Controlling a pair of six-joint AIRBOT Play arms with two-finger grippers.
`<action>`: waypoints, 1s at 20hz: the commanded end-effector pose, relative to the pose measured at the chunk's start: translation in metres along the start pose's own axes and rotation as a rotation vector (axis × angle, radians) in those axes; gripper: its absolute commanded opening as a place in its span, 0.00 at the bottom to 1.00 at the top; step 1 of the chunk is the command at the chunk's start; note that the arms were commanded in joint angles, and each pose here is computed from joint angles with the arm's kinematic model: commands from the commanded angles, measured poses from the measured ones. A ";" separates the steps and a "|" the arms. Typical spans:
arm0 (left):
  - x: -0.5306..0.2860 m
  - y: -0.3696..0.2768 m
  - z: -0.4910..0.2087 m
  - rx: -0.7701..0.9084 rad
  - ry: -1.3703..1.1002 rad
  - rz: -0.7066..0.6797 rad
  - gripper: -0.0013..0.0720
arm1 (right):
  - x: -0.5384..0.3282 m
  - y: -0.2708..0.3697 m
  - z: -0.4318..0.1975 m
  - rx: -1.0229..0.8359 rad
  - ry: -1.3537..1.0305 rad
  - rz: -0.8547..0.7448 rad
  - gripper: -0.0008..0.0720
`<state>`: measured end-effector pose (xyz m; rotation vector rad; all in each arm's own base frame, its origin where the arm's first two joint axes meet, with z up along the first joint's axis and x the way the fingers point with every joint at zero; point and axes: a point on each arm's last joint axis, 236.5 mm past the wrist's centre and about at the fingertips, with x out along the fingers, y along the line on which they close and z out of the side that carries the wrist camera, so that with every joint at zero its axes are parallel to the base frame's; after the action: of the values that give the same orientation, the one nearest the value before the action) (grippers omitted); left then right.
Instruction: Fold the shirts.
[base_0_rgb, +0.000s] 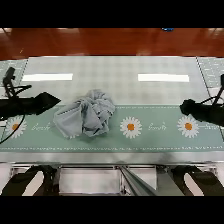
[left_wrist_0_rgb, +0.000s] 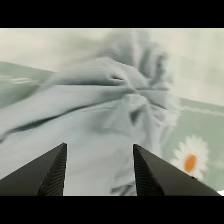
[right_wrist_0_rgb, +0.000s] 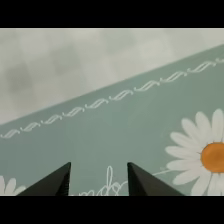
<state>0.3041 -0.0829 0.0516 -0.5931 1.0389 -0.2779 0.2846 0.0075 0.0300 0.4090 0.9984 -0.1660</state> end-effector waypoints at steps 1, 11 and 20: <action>0.037 -0.016 -0.013 -0.015 0.140 -0.151 0.70 | 0.026 0.014 -0.050 -0.028 0.155 0.061 0.57; 0.126 -0.020 -0.046 0.224 0.377 -0.004 0.70 | 0.044 0.131 -0.157 -0.215 0.426 0.338 0.57; 0.117 -0.015 -0.011 0.462 0.457 0.123 0.04 | 0.047 0.171 -0.232 -0.287 0.578 0.406 0.57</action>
<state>0.3370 -0.1722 -0.0383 -0.1533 1.4190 -0.5839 0.1985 0.2306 -0.0699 0.3660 1.4298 0.4259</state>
